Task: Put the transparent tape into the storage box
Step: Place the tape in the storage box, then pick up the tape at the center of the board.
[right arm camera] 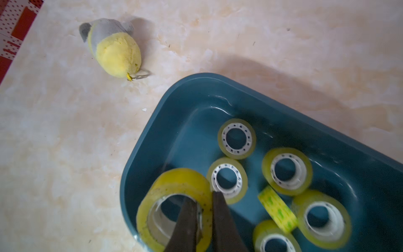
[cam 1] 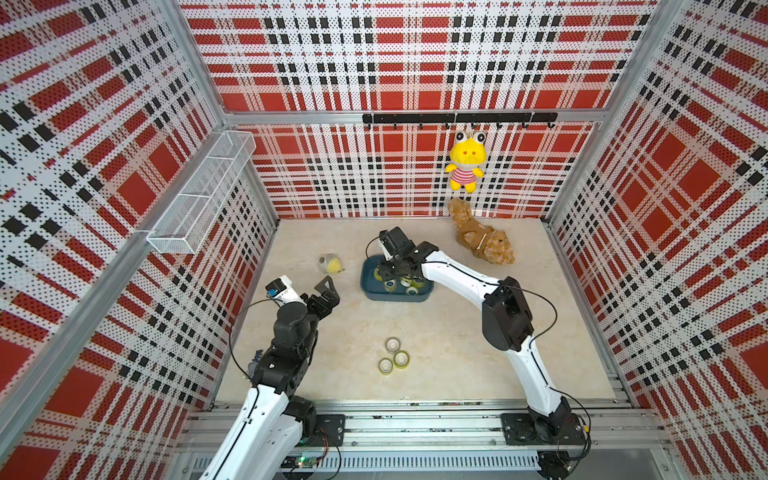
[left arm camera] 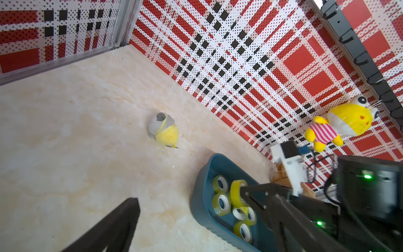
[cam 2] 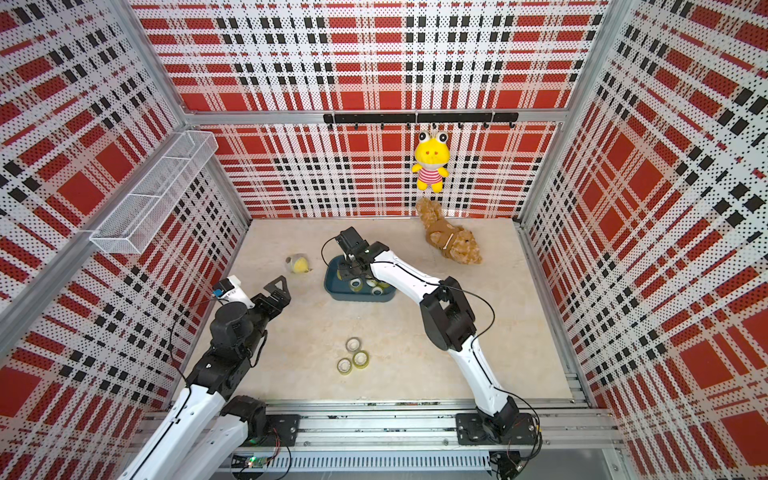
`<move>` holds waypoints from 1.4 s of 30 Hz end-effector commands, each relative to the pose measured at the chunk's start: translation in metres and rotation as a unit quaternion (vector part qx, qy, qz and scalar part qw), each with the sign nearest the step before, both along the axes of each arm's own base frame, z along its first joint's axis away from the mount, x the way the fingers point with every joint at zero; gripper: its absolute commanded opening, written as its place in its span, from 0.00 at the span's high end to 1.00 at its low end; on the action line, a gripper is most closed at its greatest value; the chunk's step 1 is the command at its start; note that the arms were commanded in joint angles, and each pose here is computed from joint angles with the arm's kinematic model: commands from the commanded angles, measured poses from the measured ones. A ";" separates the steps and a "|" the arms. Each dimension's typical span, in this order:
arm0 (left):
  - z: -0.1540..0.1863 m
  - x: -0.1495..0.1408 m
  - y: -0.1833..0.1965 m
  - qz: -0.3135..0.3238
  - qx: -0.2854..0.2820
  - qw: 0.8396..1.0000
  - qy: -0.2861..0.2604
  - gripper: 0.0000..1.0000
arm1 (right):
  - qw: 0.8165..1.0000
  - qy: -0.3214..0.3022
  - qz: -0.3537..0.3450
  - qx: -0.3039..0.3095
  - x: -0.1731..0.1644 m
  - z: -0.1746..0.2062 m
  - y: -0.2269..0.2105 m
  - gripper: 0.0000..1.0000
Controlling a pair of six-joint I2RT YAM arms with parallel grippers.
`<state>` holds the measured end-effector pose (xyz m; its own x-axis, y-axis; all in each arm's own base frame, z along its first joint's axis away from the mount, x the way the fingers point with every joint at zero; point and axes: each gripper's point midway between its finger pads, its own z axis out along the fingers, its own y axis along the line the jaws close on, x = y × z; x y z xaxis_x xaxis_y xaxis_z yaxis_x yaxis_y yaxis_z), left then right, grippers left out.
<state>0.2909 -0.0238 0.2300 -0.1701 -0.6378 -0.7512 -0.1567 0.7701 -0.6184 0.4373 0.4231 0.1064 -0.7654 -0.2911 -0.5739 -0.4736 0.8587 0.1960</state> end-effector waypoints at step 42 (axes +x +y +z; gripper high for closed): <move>-0.006 -0.009 -0.082 -0.079 0.001 0.997 0.020 0.01 | 0.994 0.077 0.063 -0.034 -0.229 -0.035 -0.092 0.44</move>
